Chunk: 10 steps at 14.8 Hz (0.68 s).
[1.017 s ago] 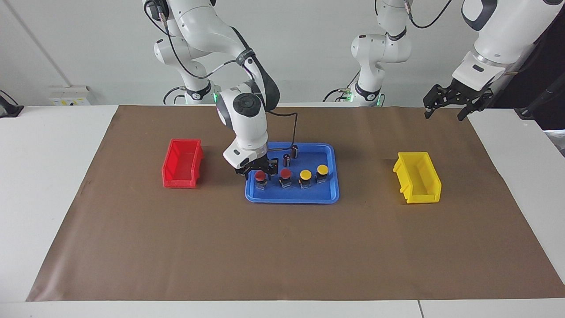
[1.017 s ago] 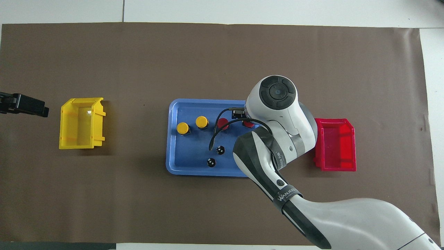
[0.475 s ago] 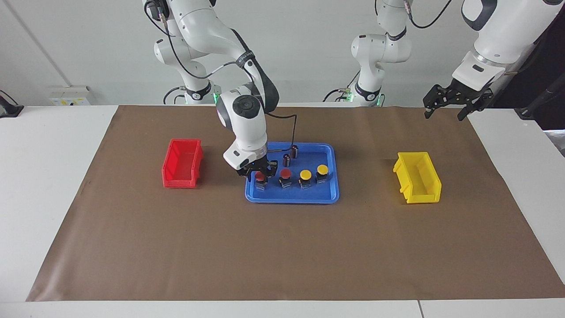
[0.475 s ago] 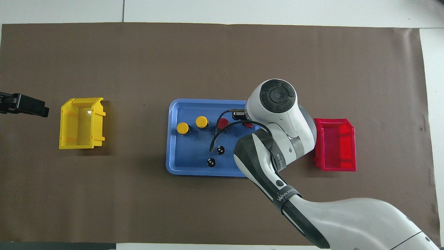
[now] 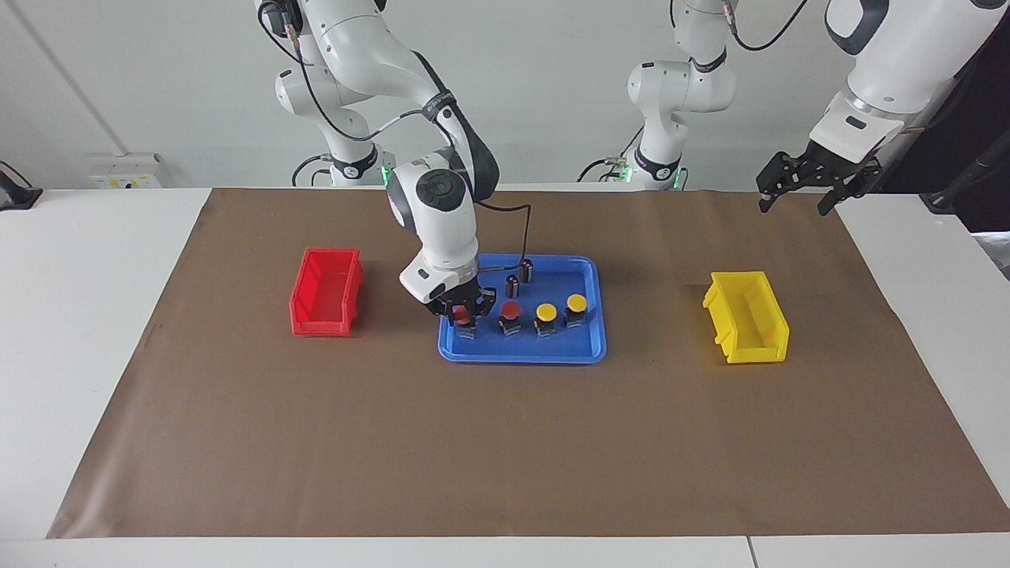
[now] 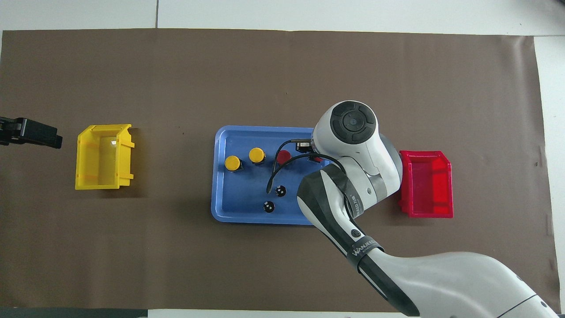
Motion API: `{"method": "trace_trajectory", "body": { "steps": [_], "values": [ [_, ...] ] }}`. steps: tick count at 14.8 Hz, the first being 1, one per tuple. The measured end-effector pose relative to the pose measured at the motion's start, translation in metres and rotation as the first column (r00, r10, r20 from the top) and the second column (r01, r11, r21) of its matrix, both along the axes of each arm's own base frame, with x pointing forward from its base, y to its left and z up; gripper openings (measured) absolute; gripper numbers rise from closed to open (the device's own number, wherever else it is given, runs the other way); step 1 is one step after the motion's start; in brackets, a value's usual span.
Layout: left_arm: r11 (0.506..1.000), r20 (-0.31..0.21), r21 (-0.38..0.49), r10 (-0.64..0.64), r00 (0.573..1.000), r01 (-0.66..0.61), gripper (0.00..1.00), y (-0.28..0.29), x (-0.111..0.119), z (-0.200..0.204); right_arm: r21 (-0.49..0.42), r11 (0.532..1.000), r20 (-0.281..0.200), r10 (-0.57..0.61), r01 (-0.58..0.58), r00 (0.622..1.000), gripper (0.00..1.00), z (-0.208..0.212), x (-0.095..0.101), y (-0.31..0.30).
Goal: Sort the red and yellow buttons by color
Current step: 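Reach the right gripper to the tray and grasp a red button, then drop the red button in the red bin while the left gripper reaches the tray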
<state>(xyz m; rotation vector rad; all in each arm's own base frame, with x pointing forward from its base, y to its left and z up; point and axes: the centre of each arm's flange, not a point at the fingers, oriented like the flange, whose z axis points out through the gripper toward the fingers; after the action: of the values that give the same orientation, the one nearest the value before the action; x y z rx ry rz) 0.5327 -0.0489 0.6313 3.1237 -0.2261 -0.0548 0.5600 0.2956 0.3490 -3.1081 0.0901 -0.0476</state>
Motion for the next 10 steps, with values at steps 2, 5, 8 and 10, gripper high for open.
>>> {"method": "trace_trajectory", "body": {
  "steps": [2, 5, 8, 10],
  "values": [
    [0.999, 0.029, -0.002, 0.041, 0.999, -0.041, 1.00, -0.002, 0.004, -0.002, 0.001, 1.000, 0.003, -0.001, 0.001, 1.000, 0.41, 0.009, 0.004, 0.001],
    [0.995, 0.063, -0.010, 0.105, 0.993, -0.104, 0.92, -0.027, 0.010, -0.021, -0.020, 0.999, -0.021, 0.025, -0.026, 0.999, 0.41, 0.054, 0.014, -0.013],
    [0.988, 0.092, -0.028, 0.152, 0.984, -0.150, 0.85, -0.107, 0.005, -0.071, -0.038, 0.996, -0.052, 0.077, -0.079, 0.996, 0.41, 0.114, 0.014, -0.077],
    [0.988, 0.083, -0.037, 0.151, 0.985, -0.148, 0.82, -0.163, -0.005, -0.105, -0.039, 0.993, -0.060, 0.110, -0.113, 0.992, 0.41, 0.139, 0.011, -0.156]
  ]
}}
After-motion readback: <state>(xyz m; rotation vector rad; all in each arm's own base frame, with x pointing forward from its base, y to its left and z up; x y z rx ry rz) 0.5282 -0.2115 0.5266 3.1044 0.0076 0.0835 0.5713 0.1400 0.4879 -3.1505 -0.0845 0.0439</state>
